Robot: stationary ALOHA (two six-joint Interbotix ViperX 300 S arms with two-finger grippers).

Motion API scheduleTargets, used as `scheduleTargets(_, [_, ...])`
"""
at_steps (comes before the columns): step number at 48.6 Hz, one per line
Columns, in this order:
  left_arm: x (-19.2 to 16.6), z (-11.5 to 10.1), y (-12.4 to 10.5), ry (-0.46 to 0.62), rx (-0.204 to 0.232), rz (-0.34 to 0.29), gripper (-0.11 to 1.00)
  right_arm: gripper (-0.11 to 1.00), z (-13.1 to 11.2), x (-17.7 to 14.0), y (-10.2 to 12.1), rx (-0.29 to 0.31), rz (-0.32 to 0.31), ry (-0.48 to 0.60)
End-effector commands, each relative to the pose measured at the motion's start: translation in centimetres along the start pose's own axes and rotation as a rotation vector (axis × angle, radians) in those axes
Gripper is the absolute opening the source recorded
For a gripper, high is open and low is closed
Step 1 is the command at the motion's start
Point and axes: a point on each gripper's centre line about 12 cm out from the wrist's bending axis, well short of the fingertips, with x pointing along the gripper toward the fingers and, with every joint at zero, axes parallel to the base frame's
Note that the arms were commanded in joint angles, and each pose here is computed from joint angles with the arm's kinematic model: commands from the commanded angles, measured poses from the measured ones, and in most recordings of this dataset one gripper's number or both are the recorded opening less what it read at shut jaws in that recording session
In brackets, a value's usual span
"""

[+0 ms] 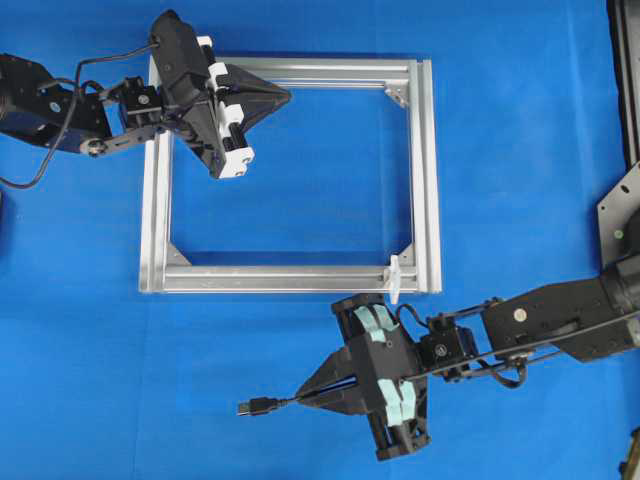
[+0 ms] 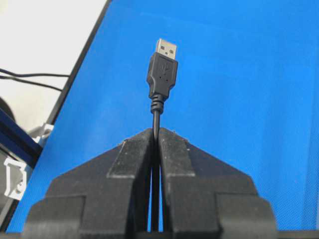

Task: Insert the wire through the string loop located on the right side.
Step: 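Lift the cable with the right gripper and move it rightward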

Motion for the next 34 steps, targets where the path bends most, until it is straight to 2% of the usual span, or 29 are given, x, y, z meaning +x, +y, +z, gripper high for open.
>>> scheduleTargets(1, [-0.27,1.55,0.0,-0.046,-0.002,-0.002,0.0,-0.03,1.74,-0.52,0.42,0.0,0.012,-0.047])
scheduleTargets(34, [-0.28,1.7,-0.01,-0.049,-0.004,-0.002,0.0,-0.03,1.62,-0.54,0.39,0.0,0.012,-0.044])
